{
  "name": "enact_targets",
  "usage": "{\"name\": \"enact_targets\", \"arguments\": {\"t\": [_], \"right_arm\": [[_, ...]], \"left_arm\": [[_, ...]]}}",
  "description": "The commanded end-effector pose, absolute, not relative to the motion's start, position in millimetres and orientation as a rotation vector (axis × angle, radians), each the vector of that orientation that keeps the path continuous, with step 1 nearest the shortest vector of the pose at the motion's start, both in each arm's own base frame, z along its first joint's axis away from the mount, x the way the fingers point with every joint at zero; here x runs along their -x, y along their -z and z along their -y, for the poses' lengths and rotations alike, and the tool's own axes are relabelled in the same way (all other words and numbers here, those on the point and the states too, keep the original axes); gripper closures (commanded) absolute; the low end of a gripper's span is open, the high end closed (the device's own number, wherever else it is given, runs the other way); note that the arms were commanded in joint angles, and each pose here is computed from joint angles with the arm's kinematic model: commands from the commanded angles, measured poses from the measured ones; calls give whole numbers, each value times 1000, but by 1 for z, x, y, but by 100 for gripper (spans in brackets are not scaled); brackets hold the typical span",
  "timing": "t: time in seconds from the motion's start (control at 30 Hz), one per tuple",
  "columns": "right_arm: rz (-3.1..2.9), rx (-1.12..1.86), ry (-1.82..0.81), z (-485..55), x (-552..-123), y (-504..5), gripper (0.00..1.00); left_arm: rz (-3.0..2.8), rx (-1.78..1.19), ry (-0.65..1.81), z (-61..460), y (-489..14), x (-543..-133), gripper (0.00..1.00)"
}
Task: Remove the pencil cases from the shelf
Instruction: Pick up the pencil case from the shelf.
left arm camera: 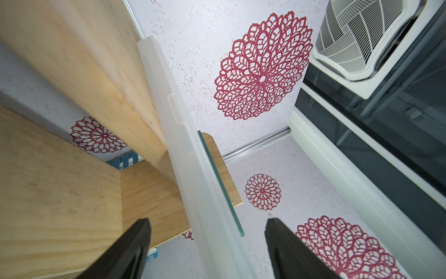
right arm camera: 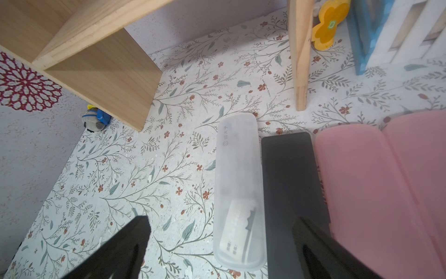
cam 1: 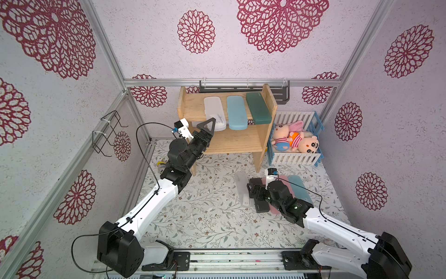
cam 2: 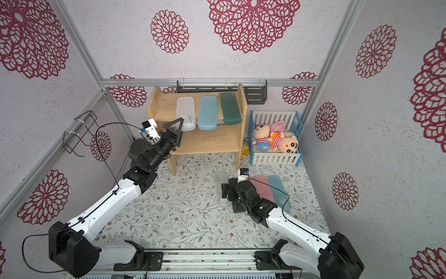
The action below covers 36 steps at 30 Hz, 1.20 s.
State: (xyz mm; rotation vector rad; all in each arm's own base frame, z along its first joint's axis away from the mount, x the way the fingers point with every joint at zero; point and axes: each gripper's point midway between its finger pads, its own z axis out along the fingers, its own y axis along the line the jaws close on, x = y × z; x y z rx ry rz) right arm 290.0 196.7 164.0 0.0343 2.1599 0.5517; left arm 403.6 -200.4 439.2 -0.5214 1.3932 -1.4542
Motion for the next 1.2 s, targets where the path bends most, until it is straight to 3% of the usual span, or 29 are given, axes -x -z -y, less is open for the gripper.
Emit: {"name": "enact_targets", "arguments": {"t": [0.0, 0.1, 0.37, 0.6, 0.9, 1.07, 1.17], "right_arm": [[-2112, -42, -550, -192, -293, -179, 1], [-2111, -42, -551, -192, -293, -180, 1], [-2110, -41, -558, -193, -293, -182, 1], [-2083, -33, -595, -197, -292, -192, 1], [-1890, 41, -741, -219, -273, -254, 1], [-1735, 91, -879, -249, -249, -311, 1], [-1628, 109, -997, -264, -232, -345, 1]], "left_arm": [[-1337, 463, 1476, 202, -455, -401, 37], [-1340, 456, 1468, 202, -454, -400, 45], [-1343, 435, 1446, 200, -451, -395, 82], [-1340, 432, 1415, 194, -448, -388, 100], [-1302, 282, 1167, 161, -434, -340, 100], [-1210, -39, 994, 157, -422, -275, 100], [-1254, -69, 869, 141, -397, -253, 100]]}}
